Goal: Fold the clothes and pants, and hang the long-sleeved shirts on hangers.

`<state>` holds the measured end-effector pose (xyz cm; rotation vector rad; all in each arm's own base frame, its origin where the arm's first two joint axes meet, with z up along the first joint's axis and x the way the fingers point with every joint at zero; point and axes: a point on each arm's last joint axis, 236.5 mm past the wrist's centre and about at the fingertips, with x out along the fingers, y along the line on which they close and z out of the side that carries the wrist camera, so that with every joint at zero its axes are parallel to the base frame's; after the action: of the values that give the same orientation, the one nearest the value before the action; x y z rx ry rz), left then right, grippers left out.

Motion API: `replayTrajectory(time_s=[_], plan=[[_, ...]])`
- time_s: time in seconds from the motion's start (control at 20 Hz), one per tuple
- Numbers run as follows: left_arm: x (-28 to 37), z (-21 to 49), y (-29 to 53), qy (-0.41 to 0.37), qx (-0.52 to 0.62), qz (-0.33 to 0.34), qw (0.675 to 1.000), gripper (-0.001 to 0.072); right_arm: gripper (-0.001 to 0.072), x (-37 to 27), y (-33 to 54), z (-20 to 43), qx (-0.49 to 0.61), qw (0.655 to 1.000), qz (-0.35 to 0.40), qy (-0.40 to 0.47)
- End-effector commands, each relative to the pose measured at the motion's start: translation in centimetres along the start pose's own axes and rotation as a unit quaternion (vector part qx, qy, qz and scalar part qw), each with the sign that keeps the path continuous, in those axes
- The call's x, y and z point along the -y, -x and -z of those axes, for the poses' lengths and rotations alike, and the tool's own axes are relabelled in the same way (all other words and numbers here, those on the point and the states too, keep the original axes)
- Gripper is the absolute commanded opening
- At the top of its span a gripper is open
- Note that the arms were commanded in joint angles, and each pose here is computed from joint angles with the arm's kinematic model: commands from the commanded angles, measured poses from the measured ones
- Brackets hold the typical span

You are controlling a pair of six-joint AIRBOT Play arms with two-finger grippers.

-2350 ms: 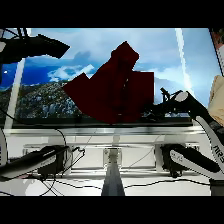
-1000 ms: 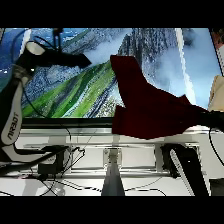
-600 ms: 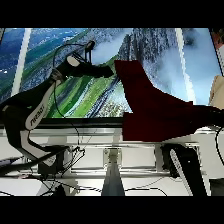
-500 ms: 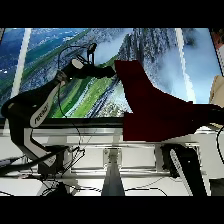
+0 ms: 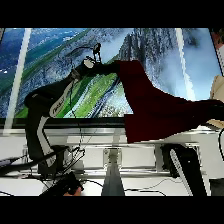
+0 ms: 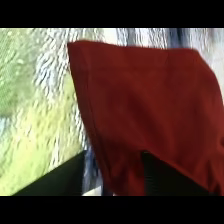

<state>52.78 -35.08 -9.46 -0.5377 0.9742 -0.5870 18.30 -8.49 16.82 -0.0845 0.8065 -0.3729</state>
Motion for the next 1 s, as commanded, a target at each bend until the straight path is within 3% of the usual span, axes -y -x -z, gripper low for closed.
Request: replayTrajectory(time_s=[0.0,0.05,0.15,0.4,0.6,0.8,0.95], plan=[[-0.1,-0.4,-1.2,0.020,0.003,0.003,1.000,0.0349,0.0010,-0.5,0.0,-0.1,0.002,1.000,-0.011,-0.002],[-0.1,-0.3,-1.3,0.019,0.002,0.003,1.000,0.0280,0.0010,-0.5,0.0,-0.1,0.001,1.000,-0.012,-0.002],[0.2,0.2,-1.4,0.015,-0.006,0.006,1.000,0.0016,0.0010,-0.6,0.0,-0.1,0.001,1.000,-0.012,-0.002],[1.4,1.2,-1.5,-0.001,-0.022,0.012,1.000,0.0013,0.0010,-0.6,0.0,0.0,0.001,1.000,-0.013,-0.002],[2.4,-3.1,3.1,-0.064,0.007,0.000,0.998,0.0012,0.0010,0.2,0.0,-0.2,0.004,1.000,0.003,0.000],[6.0,-12.0,14.3,-0.159,0.107,-0.026,0.981,0.0012,0.0010,0.0,0.1,-1.3,0.028,1.000,0.001,0.000],[10.0,-17.5,26.0,-0.240,0.206,-0.061,0.947,0.0012,0.0010,-0.6,0.5,-4.8,0.102,0.995,-0.013,-0.001]])
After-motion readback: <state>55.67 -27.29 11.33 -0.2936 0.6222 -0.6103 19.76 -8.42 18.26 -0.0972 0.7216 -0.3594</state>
